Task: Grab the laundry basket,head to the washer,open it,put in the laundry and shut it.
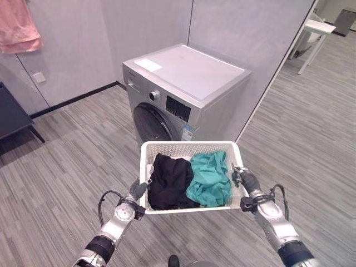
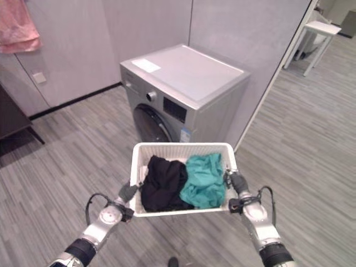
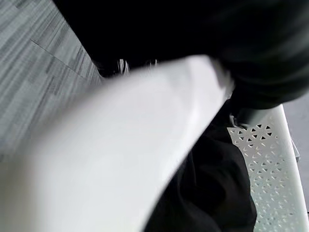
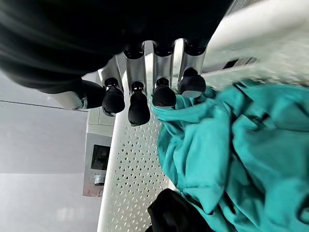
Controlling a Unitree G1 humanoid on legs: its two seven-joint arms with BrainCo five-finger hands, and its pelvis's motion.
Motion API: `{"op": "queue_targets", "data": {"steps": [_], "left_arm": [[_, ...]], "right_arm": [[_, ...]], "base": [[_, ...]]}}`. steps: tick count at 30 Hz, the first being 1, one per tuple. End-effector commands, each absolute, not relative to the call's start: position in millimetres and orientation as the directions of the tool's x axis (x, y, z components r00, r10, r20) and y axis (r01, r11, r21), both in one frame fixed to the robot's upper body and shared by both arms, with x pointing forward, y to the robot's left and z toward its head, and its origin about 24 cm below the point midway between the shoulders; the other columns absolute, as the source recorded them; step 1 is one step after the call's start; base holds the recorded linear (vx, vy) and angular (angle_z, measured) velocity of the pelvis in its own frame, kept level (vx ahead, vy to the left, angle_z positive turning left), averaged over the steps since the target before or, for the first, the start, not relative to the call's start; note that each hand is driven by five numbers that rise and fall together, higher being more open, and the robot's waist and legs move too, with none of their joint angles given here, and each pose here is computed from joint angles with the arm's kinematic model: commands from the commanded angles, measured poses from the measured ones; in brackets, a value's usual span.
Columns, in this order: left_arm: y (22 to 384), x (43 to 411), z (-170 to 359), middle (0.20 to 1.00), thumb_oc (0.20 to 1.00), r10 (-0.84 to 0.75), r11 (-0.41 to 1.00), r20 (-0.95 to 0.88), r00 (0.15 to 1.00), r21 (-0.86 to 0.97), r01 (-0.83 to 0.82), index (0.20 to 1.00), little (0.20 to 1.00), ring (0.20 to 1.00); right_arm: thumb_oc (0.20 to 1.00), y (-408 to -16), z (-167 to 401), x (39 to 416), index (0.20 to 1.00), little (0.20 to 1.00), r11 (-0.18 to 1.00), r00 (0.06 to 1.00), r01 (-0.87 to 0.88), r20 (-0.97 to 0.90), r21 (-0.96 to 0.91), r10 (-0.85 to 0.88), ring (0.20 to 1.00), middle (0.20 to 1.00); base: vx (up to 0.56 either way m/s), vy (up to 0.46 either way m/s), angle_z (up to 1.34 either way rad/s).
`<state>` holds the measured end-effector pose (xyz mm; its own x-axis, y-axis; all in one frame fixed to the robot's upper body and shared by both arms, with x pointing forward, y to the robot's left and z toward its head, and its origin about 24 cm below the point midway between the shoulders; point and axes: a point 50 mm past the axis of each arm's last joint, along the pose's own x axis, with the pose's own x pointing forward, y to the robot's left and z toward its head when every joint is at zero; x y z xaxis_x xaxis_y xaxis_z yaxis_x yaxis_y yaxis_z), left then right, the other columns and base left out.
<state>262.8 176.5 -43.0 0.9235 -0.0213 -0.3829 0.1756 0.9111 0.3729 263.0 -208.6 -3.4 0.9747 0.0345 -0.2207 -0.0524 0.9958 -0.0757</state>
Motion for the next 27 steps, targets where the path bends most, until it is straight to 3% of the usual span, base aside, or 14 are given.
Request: {"op": "queue_targets", "data": {"steps": [1,14,27], "left_arm": [[147,297,22,0.200,0.200,-0.144,0.961,-0.042,0.989,0.233,0.150,0.200,0.200,0.200],[153,299,31,0.200,0.200,-0.152,0.949,-0.006,0.988,0.279,0.148,0.200,0.200,0.200],[182,309,52,0.200,0.200,-0.066,0.936,0.073,0.995,0.350,0.037,0.200,0.200,0.200]], "right_arm": [[0.200,-221,15,266,0.200,0.200,0.993,0.992,-0.033,-0.127,-0.111,0.019,0.200,0.200],[0.200,-214,19,271,0.200,0.200,0.995,0.994,-0.035,-0.107,-0.097,0.024,0.200,0.200],[0.200,-198,32,286,0.200,0.200,0.988,0.996,-0.073,-0.054,-0.135,0.066,0.200,0.200]], "base": [[0.22,0.070,-0.06],[0.30,0.193,-0.40],[0.17,0.180,-0.35]]}}
